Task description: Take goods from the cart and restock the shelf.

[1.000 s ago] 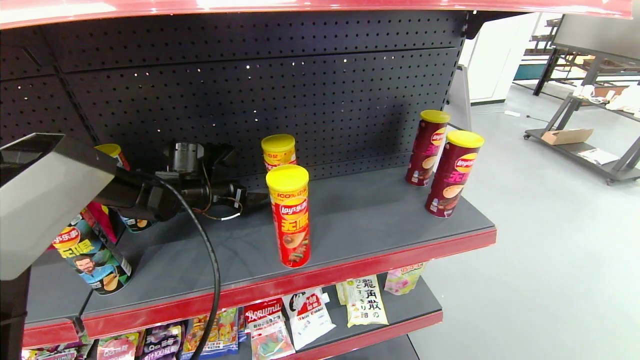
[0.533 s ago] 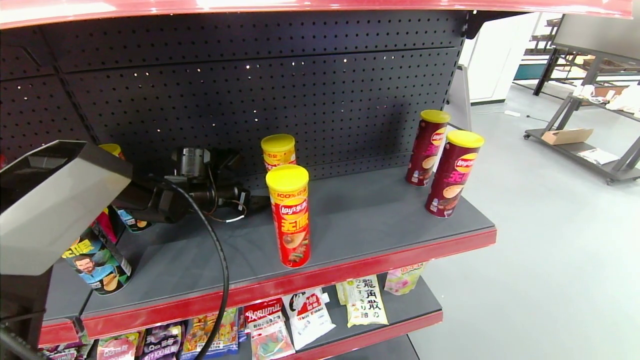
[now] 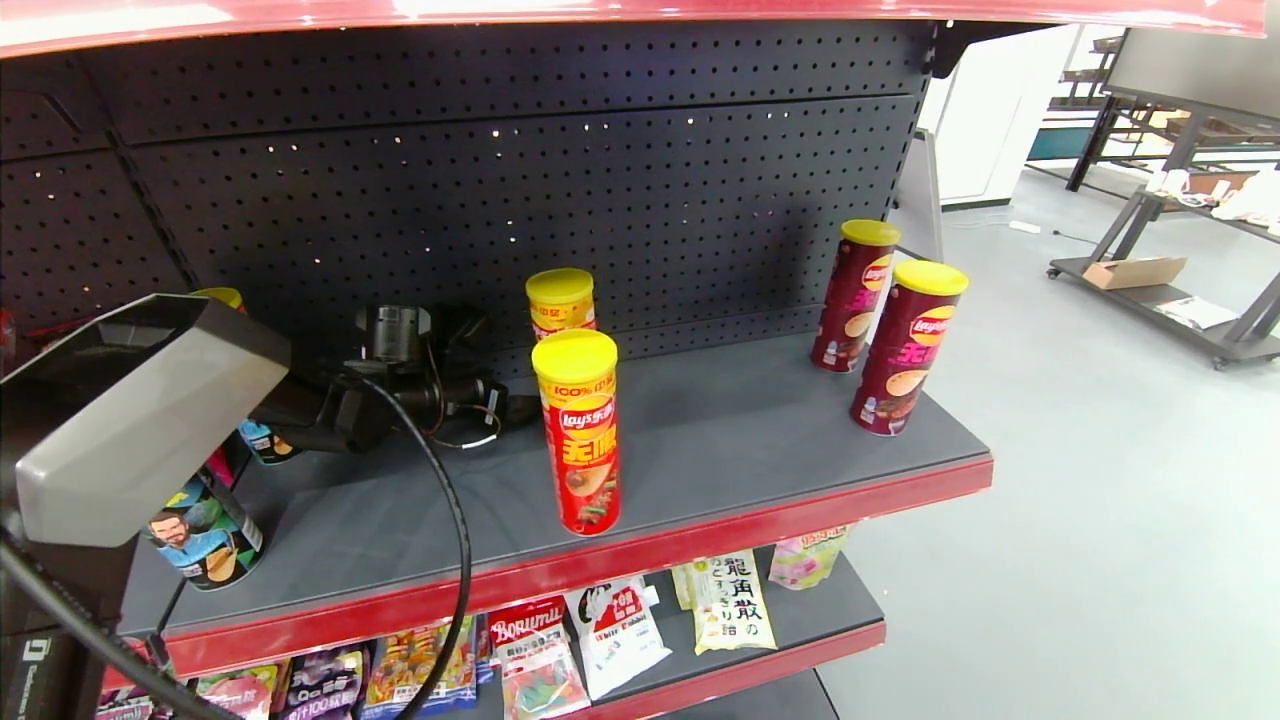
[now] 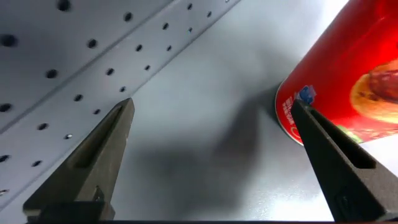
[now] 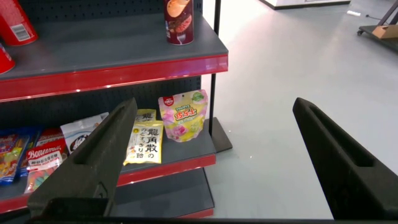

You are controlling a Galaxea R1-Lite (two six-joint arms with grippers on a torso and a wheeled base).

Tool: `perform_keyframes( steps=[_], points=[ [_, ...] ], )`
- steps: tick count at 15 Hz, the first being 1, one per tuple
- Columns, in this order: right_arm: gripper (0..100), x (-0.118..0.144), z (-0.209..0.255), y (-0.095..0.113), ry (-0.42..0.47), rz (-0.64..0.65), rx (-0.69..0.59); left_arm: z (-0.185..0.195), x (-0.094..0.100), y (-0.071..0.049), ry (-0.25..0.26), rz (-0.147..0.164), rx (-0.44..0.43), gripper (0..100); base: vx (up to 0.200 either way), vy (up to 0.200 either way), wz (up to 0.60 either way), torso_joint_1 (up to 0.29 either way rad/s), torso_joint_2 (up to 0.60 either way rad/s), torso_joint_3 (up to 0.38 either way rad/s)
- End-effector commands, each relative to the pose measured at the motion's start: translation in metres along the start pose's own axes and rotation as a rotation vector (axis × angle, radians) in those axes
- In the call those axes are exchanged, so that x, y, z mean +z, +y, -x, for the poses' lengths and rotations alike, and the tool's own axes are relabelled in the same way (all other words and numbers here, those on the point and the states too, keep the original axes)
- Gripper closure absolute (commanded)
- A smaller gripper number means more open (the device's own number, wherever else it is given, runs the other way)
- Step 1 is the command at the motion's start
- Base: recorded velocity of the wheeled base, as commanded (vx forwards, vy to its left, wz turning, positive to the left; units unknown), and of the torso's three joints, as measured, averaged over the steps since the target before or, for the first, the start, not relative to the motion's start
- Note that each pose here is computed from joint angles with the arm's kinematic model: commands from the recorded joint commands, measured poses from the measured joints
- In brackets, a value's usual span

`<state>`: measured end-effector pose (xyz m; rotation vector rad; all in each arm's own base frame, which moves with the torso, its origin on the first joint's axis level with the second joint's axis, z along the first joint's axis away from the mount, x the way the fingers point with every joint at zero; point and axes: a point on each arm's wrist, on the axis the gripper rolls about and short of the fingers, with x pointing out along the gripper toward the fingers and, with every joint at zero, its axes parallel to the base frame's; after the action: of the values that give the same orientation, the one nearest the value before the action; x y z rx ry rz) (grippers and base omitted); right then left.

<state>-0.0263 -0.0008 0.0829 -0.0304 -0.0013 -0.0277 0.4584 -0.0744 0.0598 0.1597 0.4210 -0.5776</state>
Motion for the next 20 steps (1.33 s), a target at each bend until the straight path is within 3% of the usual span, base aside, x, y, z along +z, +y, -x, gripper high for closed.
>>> perform_keyframes(
  steps=[1,20],
  points=[
    [0,0.0000,-0.0001,0.0000,0.002,0.000,0.000,-0.0028,-0.0022,-0.0027,0.008,0.003,-0.007,0,0.000,0.000,0.00,0.000,0.00,0.000],
    [0,0.0002,-0.0001,0.0000,0.000,0.000,0.000,0.0048,0.0034,-0.0095,0.030,0.014,-0.032,0,0.000,0.000,0.00,0.000,0.00,0.000]
  ],
)
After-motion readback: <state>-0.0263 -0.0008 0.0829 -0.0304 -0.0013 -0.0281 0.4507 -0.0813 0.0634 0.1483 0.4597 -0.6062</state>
